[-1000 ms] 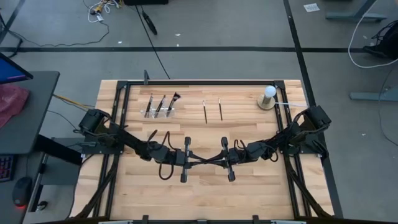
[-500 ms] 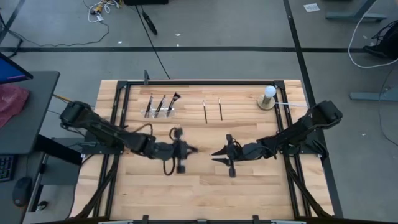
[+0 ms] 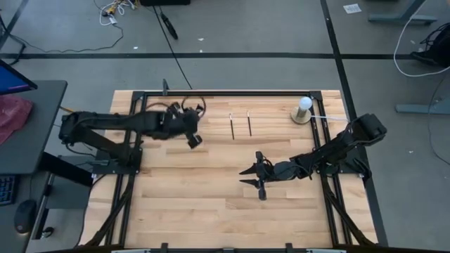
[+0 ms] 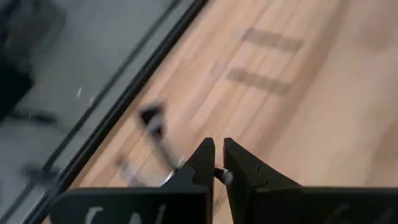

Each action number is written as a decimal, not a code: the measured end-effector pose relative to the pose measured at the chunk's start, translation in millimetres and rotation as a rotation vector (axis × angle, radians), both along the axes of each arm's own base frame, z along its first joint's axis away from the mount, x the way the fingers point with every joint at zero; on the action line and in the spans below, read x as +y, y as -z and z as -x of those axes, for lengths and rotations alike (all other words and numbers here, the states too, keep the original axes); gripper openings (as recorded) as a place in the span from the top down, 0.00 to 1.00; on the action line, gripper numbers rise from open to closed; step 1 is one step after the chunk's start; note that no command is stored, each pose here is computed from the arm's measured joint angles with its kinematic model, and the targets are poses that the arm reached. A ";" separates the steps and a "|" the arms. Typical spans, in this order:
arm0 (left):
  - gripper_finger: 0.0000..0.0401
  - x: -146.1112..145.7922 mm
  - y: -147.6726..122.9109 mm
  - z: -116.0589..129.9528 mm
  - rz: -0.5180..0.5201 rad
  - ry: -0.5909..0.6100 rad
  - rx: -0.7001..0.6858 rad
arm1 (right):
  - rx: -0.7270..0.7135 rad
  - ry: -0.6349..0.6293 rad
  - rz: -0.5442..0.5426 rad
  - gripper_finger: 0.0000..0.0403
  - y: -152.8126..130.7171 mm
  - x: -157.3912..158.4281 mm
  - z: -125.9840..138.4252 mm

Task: Put items in baskets/containers
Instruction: Put the eyeshadow brush into the transparent organizer, then put the liner brush into the transparent organizer

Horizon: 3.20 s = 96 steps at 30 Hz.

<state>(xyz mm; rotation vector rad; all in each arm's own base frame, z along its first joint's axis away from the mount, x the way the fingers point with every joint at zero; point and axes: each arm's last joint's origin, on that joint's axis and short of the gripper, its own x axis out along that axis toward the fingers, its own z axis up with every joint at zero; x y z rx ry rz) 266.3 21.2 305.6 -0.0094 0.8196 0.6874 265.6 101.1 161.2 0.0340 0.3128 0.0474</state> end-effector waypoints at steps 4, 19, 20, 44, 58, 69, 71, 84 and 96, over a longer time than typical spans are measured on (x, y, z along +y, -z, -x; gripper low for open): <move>0.95 29.9 6.3 8.3 0.035 -0.085 0.055 | -0.024 -0.003 0.000 0.68 -0.3 0.7 -1.6; 0.95 82.8 40.9 22.9 0.118 -0.152 0.090 | -0.023 0.004 0.003 0.68 1.4 0.8 -2.4; 0.95 84.7 41.9 23.9 0.117 -0.156 0.094 | -0.023 0.004 0.003 0.68 1.4 0.8 -2.4; 0.94 98.4 81.8 4.2 0.259 -0.085 0.208 | -0.033 0.004 0.000 0.68 0.4 0.9 -2.6; 0.63 109.7 74.7 3.7 0.167 -0.168 0.181 | -0.037 0.006 -0.001 0.68 0.0 0.2 -3.0; 0.58 98.4 17.3 -16.5 0.076 -0.127 0.080 | -0.027 0.007 0.003 0.68 1.0 0.1 -2.7; 0.58 85.4 11.0 -21.5 0.063 -0.086 0.074 | -0.002 0.009 0.004 0.68 3.4 -0.2 -2.0; 0.58 -47.1 79.3 -32.5 -0.004 0.135 -0.075 | 0.253 0.248 -0.035 0.68 29.3 -8.3 11.6; 0.58 -108.0 126.8 -6.7 -0.011 0.377 -0.379 | 0.255 0.643 -0.144 0.66 33.0 -82.1 0.0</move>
